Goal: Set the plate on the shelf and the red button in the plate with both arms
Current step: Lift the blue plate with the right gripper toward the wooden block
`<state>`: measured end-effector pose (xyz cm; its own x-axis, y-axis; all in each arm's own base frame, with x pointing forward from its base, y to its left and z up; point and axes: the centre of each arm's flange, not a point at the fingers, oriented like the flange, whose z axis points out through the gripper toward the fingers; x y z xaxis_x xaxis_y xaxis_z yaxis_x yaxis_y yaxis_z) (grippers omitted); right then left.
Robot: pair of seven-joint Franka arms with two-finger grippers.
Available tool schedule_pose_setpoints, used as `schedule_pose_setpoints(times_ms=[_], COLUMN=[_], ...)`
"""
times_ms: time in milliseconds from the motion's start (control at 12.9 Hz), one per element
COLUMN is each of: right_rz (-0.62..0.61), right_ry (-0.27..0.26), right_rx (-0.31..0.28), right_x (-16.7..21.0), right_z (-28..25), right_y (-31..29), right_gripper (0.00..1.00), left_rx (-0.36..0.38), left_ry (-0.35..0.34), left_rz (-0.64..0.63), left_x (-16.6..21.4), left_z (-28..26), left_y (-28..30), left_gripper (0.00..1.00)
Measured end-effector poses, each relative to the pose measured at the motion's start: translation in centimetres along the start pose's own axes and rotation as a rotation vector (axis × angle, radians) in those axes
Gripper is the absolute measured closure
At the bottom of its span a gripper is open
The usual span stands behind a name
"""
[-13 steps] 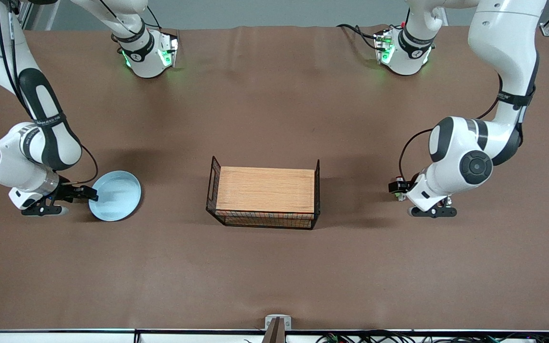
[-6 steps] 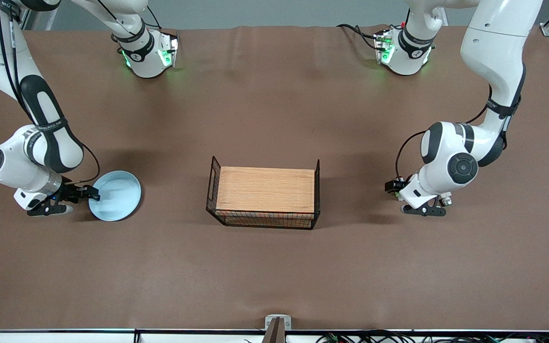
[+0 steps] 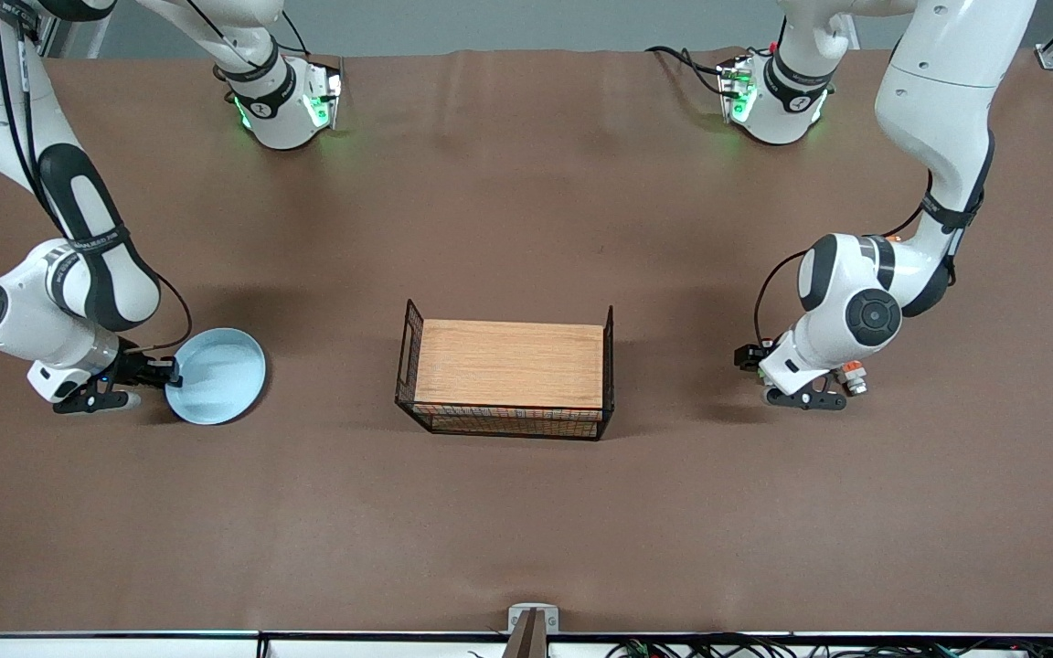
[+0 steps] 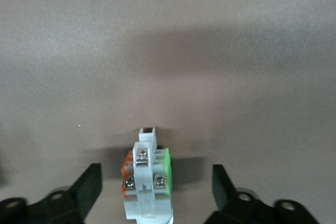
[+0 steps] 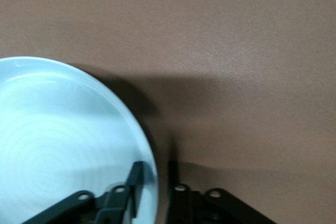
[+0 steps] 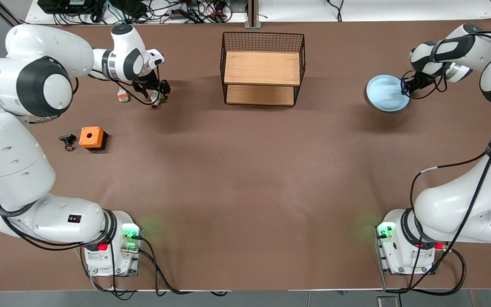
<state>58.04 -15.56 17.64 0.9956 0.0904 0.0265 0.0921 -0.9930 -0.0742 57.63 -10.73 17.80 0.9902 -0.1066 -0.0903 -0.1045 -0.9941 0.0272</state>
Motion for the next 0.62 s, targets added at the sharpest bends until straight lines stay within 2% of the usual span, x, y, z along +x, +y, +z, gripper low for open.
schedule_pose_setpoints(times_ms=[77, 309, 386, 541, 618], right_rz=[0.006, 0.041, 0.061, 0.108, 0.133], right_ry=[0.004, 0.000, -0.014, -0.059, -0.083], right_rx=[0.003, 0.025, 0.040, 0.081, 0.103], right_x=[0.0, 0.2, 0.5, 1.5, 2.0], right_z=[-0.3, -1.5, -2.6, -6.4, -9.2], right_y=[0.0, 0.2, 0.1, -0.5, -1.0], right_gripper=[0.92, 0.93, 0.94, 0.96, 0.96], left_rx=[0.000, 0.000, 0.000, 0.000, 0.000], left_ry=[-0.001, 0.000, 0.000, 0.003, 0.006], left_rz=[0.000, 0.000, -0.001, 0.000, 0.003], left_x=[-0.1, -0.1, -0.1, 0.0, 0.0], left_z=[0.1, 0.1, 0.1, 0.0, 0.0], left_y=[0.0, 0.0, 0.0, -0.1, -0.1], left_gripper=[0.11, 0.40, 0.40, 0.57, 0.58])
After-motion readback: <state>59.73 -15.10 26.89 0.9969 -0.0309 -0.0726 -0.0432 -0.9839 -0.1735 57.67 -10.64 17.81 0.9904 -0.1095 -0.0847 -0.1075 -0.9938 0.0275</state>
